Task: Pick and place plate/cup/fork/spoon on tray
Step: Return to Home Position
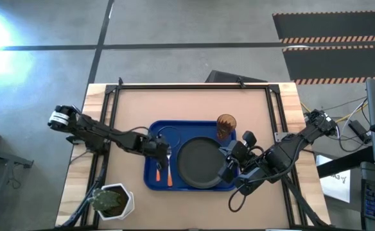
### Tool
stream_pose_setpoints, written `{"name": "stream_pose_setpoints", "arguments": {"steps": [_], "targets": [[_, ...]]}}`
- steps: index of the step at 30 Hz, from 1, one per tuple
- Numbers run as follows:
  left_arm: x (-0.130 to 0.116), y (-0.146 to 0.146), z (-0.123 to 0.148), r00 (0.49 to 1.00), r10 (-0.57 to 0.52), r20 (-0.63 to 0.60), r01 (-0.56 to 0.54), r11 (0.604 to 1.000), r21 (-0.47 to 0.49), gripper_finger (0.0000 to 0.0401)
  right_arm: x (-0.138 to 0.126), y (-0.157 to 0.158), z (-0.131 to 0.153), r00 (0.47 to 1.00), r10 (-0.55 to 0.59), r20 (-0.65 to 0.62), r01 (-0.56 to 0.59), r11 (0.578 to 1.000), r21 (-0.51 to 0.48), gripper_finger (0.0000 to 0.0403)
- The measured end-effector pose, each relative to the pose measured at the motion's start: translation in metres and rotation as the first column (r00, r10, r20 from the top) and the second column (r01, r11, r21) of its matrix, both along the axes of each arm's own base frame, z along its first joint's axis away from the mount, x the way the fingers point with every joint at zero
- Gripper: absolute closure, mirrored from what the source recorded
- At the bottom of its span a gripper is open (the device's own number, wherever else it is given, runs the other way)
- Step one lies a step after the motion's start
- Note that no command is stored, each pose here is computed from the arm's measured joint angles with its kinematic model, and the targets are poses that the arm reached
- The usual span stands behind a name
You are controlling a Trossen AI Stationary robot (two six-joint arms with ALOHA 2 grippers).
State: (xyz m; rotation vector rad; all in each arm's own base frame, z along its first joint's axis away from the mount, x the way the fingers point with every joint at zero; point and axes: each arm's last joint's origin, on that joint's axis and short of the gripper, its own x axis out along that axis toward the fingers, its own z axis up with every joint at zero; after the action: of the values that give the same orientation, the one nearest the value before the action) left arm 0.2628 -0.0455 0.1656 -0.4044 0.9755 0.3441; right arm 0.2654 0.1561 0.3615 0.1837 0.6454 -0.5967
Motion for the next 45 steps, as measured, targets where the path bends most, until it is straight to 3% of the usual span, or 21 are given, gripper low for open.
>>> {"name": "stream_pose_setpoints", "arguments": {"steps": [8,13,20,26,34,39,45], "targets": [[0.001,0.016,0.002,1.000,0.025,0.002,-0.025,0.999,0.044,0.0401,0.000,0.000,0.000,1.000,0.000,-0.003,0.000,1.000,-0.005,0.0394],[-0.001,0.021,0.019,0.997,0.021,0.070,-0.024,0.999,0.047,0.0401,0.000,0.000,0.000,1.000,0.000,-0.002,0.000,1.000,-0.004,0.0394],[-0.020,0.025,0.060,0.972,0.046,0.231,-0.061,0.996,0.058,0.0401,0.000,0.000,0.000,1.000,-0.003,-0.003,0.003,1.000,0.015,0.0394],[-0.051,0.031,0.102,0.909,0.068,0.412,-0.116,0.989,0.093,0.0401,-0.001,0.002,-0.006,0.999,-0.020,-0.033,0.025,0.990,0.139,0.0394],[-0.094,0.036,0.142,0.803,0.026,0.595,-0.117,0.986,0.115,0.0401,-0.006,0.006,-0.057,0.963,-0.135,-0.235,0.214,0.909,0.357,0.0394],[-0.114,0.039,0.153,0.766,0.006,0.643,-0.130,0.981,0.145,0.0401,-0.011,0.009,-0.094,0.911,-0.174,-0.373,0.322,0.867,0.381,0.0394],[-0.142,0.044,0.154,0.779,0.063,0.624,-0.199,0.968,0.150,0.0401,-0.016,0.007,-0.099,0.892,-0.209,-0.401,0.366,0.855,0.368,0.0394]]}}
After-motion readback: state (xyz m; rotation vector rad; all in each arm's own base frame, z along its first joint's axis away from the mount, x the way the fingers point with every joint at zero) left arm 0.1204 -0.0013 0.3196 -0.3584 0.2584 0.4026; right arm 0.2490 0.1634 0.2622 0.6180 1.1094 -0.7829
